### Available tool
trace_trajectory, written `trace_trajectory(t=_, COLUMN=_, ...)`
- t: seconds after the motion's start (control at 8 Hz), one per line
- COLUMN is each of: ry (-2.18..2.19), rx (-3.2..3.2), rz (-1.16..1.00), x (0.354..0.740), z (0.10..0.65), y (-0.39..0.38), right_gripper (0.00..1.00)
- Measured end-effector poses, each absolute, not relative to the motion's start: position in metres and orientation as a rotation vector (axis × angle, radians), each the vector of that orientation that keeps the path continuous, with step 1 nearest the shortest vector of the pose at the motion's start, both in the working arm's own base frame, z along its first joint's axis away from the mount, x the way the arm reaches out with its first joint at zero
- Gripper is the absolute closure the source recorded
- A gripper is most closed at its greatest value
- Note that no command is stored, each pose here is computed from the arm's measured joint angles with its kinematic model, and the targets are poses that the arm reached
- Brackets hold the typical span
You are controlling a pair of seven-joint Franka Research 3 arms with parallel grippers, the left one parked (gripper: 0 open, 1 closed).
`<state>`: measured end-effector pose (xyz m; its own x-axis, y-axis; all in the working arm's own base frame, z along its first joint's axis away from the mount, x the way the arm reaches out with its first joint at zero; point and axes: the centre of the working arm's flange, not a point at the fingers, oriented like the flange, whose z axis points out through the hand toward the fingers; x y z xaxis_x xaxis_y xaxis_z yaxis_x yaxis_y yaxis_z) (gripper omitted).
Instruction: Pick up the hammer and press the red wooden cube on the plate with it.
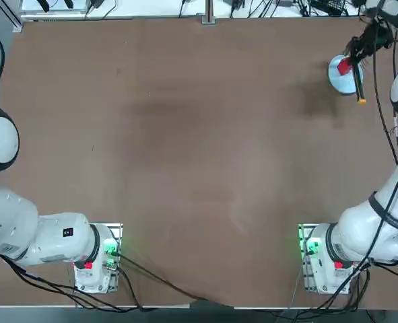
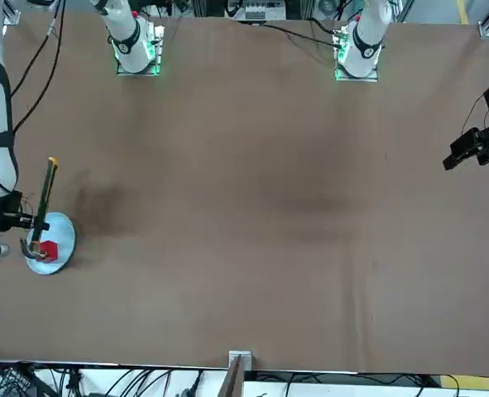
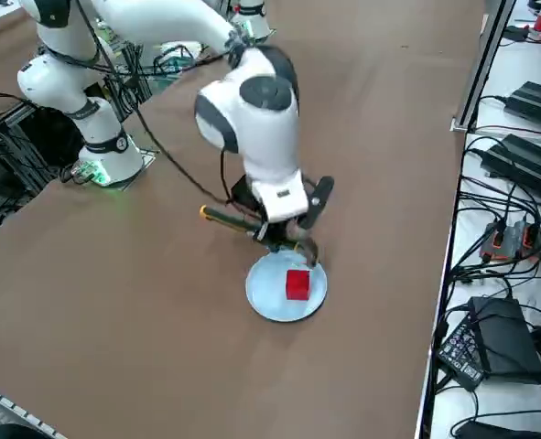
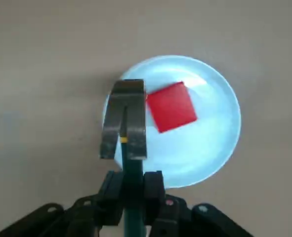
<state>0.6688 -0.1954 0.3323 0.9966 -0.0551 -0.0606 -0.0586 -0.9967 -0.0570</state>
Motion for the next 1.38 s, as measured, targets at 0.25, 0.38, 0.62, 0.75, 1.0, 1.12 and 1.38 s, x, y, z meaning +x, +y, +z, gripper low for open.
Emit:
trace_trajectory(t=0.25, ry=0.045, rx=-3.057, rz=0.102, x=0.669, z=0.381, y=-0.144, right_gripper=0.79)
trace_trajectory(t=0.38, ry=0.045, rx=-3.049, rz=0.121, x=0.672, z=0.387, y=-0.106, right_gripper=0.79)
trace_trajectory(t=0.62, ry=0.060, rx=-3.055, rz=0.162, x=0.677, z=0.368, y=-0.006, right_gripper=0.79)
trace_trajectory(t=0.75, ry=0.067, rx=-3.067, rz=0.146, x=0.676, z=0.352, y=0.048, right_gripper=0.79)
trace_trajectory(t=1.0, ry=0.038, rx=-3.085, rz=0.082, x=0.663, z=0.318, y=0.132, right_gripper=0.79)
trace_trajectory(t=1.12, ry=0.006, rx=-3.089, rz=0.044, x=0.654, z=0.301, y=0.155, right_gripper=0.79)
trace_trajectory(t=1.38, ry=-0.024, rx=-3.090, rz=-0.070, x=0.638, z=0.268, y=0.171, right_gripper=0.79)
